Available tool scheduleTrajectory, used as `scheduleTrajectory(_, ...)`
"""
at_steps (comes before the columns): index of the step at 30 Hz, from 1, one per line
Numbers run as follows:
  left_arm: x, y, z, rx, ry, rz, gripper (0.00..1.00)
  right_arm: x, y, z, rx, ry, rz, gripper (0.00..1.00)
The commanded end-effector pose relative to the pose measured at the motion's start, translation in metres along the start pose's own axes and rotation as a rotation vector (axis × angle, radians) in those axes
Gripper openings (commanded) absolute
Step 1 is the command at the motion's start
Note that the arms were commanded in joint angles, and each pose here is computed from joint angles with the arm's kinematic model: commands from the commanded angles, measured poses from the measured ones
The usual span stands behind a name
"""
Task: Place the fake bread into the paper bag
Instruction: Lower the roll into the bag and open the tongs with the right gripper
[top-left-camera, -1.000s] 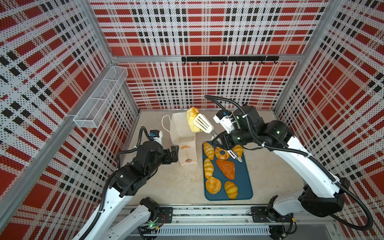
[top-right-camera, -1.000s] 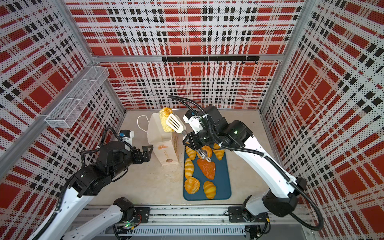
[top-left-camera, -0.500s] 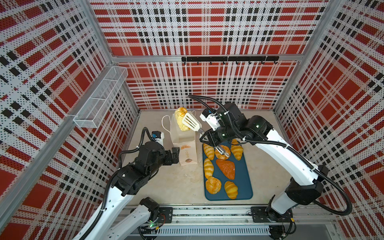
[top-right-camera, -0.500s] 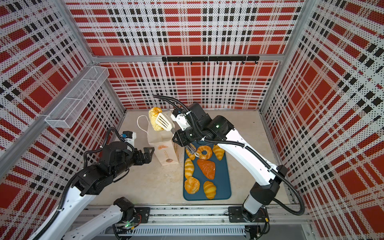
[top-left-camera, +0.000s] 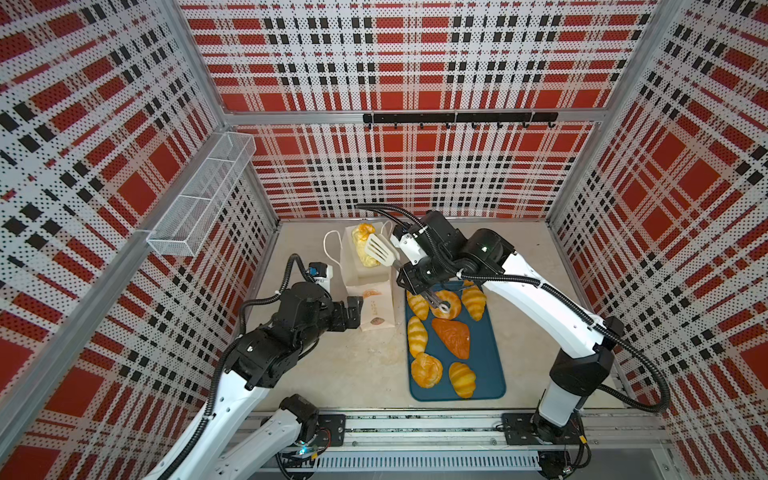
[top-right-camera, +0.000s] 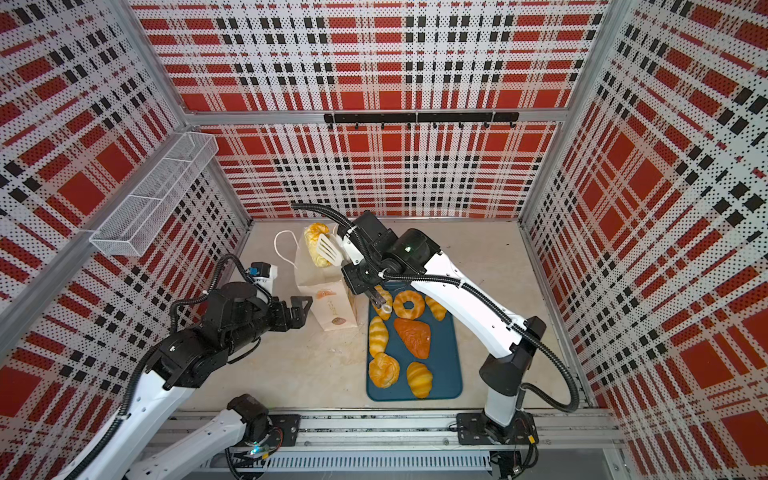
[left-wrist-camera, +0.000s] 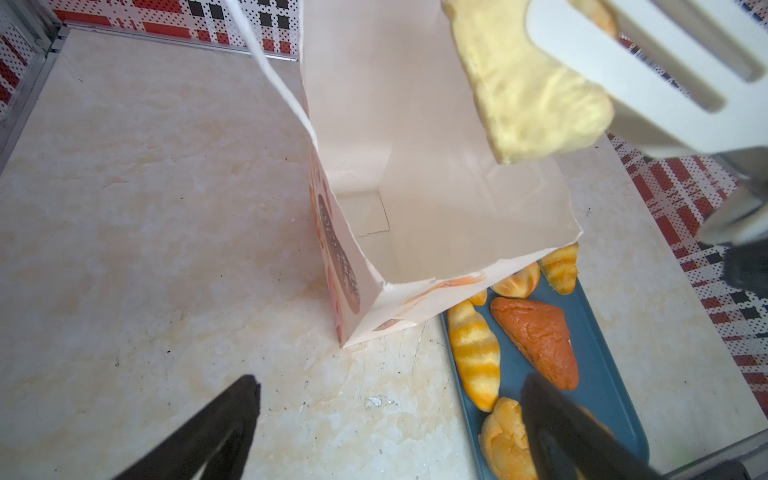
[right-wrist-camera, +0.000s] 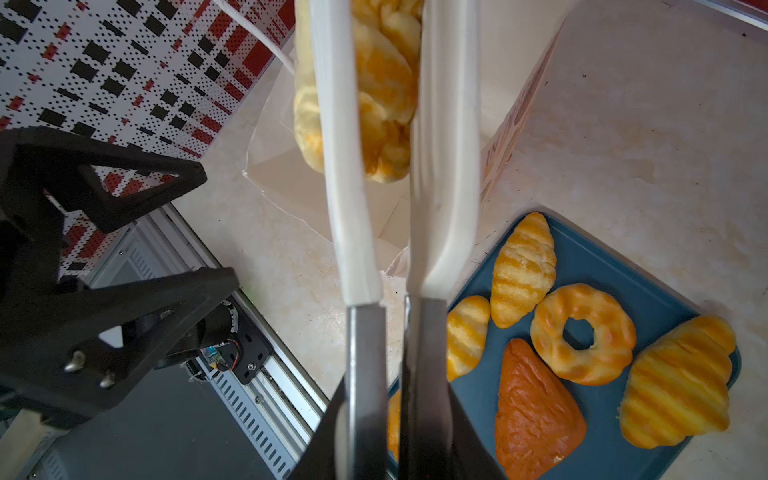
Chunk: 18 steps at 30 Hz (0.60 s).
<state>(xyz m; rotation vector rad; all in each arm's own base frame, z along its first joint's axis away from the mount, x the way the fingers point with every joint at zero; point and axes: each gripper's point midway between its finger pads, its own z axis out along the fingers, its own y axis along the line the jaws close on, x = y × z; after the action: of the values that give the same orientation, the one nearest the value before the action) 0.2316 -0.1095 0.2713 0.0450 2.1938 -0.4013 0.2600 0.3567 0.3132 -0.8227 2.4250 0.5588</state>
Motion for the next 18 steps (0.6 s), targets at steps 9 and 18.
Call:
scheduleTrajectory(9, -0.004, -0.017, 0.008, 0.092, -0.01, -0.014, 0.99, -0.022, -0.007, -0.008, 0.078, -0.051, -0.028, 0.34)
scheduleTrajectory(18, -0.01, -0.027, 0.011, 0.137, -0.024, -0.034, 1.0, -0.022, -0.017, -0.005, 0.114, -0.028, -0.044, 0.38)
